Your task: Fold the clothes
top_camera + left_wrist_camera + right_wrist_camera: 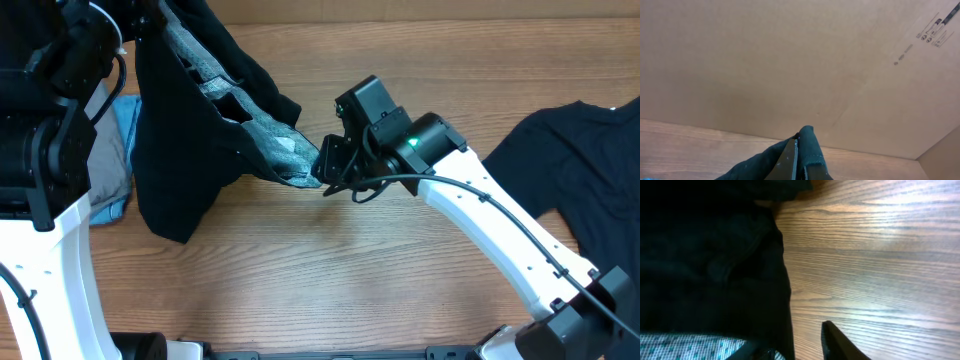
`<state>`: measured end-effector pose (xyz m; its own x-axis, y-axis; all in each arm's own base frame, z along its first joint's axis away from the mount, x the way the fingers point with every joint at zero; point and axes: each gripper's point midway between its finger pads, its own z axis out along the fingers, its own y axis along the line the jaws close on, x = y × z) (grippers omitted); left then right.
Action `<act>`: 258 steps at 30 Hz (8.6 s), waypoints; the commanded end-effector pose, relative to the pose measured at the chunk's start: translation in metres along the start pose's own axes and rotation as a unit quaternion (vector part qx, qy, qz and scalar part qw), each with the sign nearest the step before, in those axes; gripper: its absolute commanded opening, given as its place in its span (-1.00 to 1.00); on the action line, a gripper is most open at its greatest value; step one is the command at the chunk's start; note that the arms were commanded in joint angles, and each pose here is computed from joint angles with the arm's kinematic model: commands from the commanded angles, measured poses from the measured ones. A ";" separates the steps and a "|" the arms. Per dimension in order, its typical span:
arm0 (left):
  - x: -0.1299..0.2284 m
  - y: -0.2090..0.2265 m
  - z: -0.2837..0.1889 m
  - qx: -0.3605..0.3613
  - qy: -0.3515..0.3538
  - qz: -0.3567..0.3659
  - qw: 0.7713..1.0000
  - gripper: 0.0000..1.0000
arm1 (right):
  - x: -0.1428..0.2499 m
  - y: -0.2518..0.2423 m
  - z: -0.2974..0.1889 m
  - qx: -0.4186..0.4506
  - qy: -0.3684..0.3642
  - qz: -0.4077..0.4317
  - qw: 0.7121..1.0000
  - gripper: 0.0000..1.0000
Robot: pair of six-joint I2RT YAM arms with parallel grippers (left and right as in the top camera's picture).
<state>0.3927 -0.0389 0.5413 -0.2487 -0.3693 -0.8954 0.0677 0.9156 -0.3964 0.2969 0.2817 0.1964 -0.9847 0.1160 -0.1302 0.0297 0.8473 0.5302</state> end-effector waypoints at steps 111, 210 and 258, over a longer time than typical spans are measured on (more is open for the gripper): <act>0.025 -0.002 -0.149 -0.027 0.016 -0.020 0.999 -0.92 | 0.009 -0.022 -0.454 0.082 -0.530 -0.142 0.832 -0.92; 0.198 0.062 0.108 -0.008 0.379 -0.054 0.924 -0.92 | -0.096 -0.061 -0.293 0.140 -0.273 -0.132 0.943 -0.92; -0.078 -0.092 0.046 0.328 -0.134 -0.022 0.935 -0.92 | -0.200 0.088 -0.423 -0.111 -0.594 -0.282 0.745 -0.92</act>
<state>0.3868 -0.0747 0.6415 0.0192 -0.3977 -0.9173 0.4613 0.8175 -0.3447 0.4127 0.1218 0.5795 -0.1779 0.2345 -0.9557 -0.4577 0.8400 0.2913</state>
